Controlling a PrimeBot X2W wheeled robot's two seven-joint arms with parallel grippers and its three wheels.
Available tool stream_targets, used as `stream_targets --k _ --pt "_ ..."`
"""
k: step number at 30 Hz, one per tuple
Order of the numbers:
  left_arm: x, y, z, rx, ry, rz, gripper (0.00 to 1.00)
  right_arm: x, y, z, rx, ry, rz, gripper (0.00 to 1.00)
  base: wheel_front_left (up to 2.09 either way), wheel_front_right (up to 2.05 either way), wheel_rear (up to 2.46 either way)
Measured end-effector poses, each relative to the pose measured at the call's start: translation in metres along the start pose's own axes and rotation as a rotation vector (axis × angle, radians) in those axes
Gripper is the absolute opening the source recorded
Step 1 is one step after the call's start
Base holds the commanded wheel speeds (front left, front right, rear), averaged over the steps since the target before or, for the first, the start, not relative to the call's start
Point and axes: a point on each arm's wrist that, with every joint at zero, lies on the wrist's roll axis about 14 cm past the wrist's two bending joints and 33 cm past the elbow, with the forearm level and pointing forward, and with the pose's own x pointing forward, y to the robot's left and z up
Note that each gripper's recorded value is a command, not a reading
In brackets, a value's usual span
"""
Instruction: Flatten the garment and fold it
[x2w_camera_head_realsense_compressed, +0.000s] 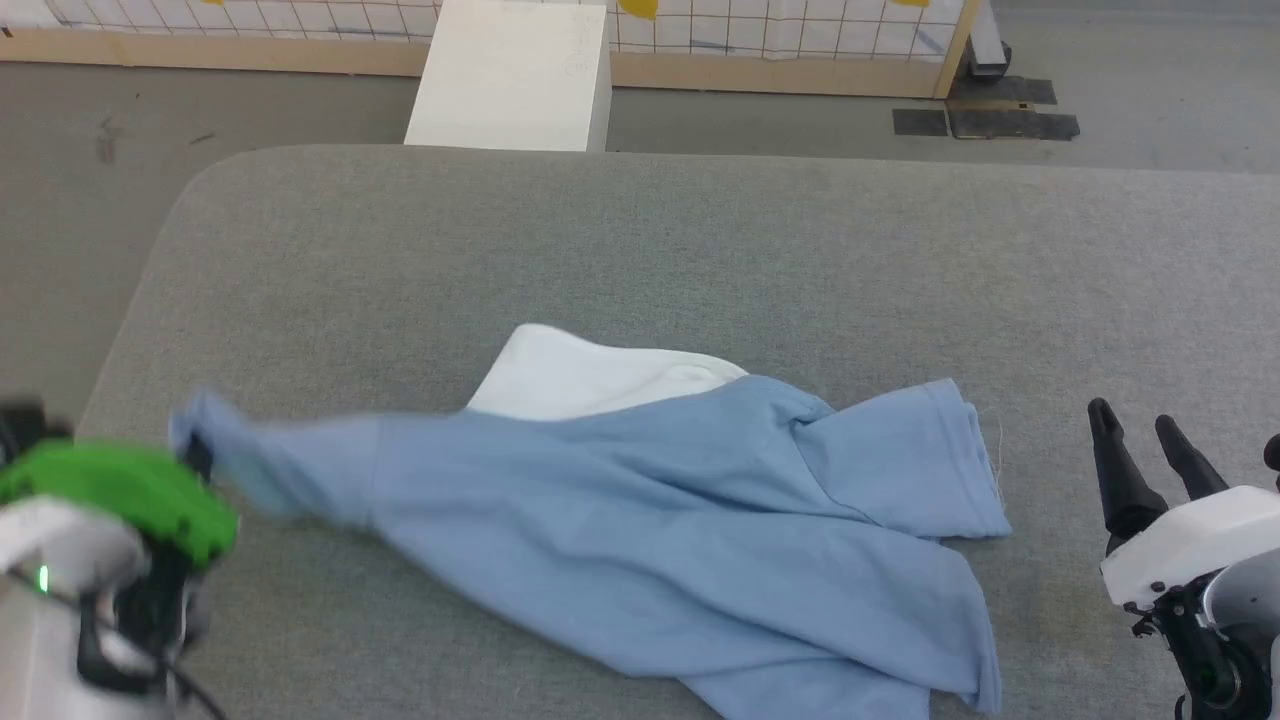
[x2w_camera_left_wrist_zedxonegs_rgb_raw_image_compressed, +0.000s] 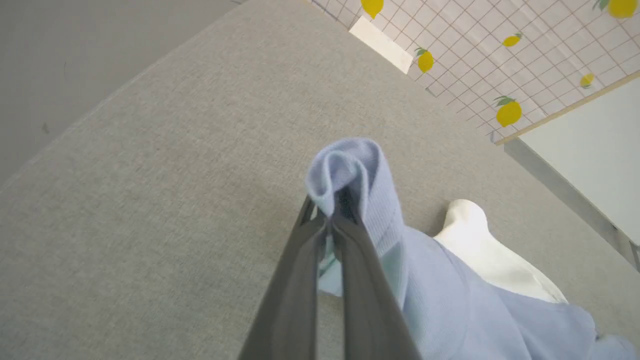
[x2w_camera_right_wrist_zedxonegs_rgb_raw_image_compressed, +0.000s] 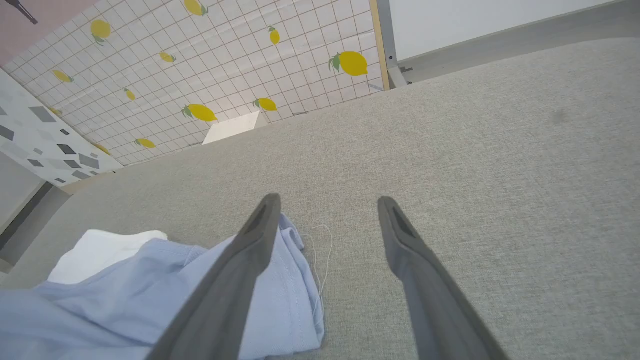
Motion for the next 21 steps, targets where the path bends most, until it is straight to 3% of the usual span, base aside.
stream_targets --k 4,7,8,9,15,21 --pt "-0.012 0.046 -0.054 -0.07 0.136 0.125 0.0 0.001 0.001 -0.002 -0.006 0.012 0.001 1.0 0.0 0.0 0.0" --pt "-0.019 0.057 -0.077 -0.119 0.185 0.153 0.01 0.001 0.002 -0.003 -0.007 0.017 0.003 1.0 0.0 0.0 0.0" --pt "-0.02 0.057 -0.08 -0.127 0.188 0.152 0.37 0.002 0.002 -0.003 -0.008 0.019 0.005 1.0 0.0 0.0 0.0" --pt "-0.021 0.057 -0.08 -0.131 0.18 0.15 1.0 0.002 0.003 -0.003 -0.008 0.018 0.007 1.0 0.0 0.0 0.0" --pt "-0.027 0.048 -0.029 -0.105 -0.064 0.08 1.0 0.001 0.01 -0.001 -0.01 0.017 0.027 1.0 0.0 0.0 0.0" --pt "-0.052 0.034 0.026 0.04 -0.391 -0.004 1.0 -0.002 0.015 0.002 -0.009 0.01 0.041 1.0 0.0 0.0 0.0"
